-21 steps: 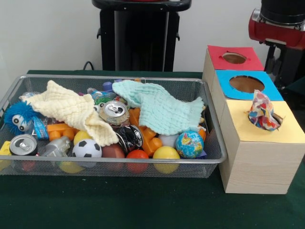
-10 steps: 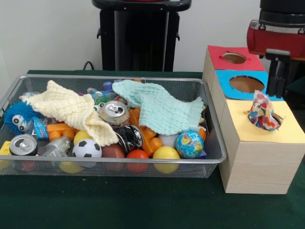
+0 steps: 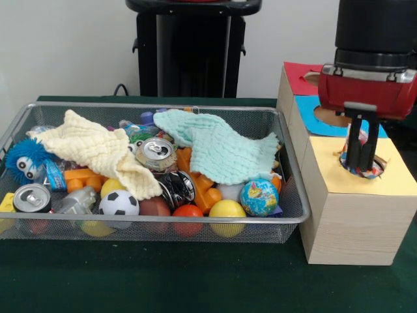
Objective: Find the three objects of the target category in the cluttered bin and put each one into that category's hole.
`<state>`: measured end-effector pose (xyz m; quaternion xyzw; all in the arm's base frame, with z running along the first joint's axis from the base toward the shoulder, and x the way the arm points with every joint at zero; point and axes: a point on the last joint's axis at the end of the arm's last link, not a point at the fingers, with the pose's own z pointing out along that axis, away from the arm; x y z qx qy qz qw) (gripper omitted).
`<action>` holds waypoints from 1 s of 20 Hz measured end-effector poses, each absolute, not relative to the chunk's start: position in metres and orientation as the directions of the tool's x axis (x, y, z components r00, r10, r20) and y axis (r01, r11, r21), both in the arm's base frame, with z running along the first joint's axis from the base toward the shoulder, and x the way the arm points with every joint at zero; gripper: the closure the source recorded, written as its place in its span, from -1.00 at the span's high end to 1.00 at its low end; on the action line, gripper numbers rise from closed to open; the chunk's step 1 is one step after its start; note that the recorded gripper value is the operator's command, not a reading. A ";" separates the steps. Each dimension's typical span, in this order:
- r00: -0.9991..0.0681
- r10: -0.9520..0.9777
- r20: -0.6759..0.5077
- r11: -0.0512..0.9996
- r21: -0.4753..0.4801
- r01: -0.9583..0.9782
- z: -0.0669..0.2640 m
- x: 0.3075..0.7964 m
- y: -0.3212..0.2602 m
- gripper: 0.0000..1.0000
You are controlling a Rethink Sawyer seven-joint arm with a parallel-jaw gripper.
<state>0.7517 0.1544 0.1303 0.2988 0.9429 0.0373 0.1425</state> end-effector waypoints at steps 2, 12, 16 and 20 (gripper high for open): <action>-0.784 0.574 -0.237 0.819 0.148 0.555 0.121 0.749 0.154 -1.00; -0.803 0.570 -0.174 0.821 0.116 0.559 0.090 0.737 0.158 -1.00; -0.807 0.569 -0.158 0.822 0.112 0.558 0.087 0.734 0.160 -1.00; -0.807 0.572 -0.151 0.821 0.118 0.559 0.085 0.735 0.161 -1.00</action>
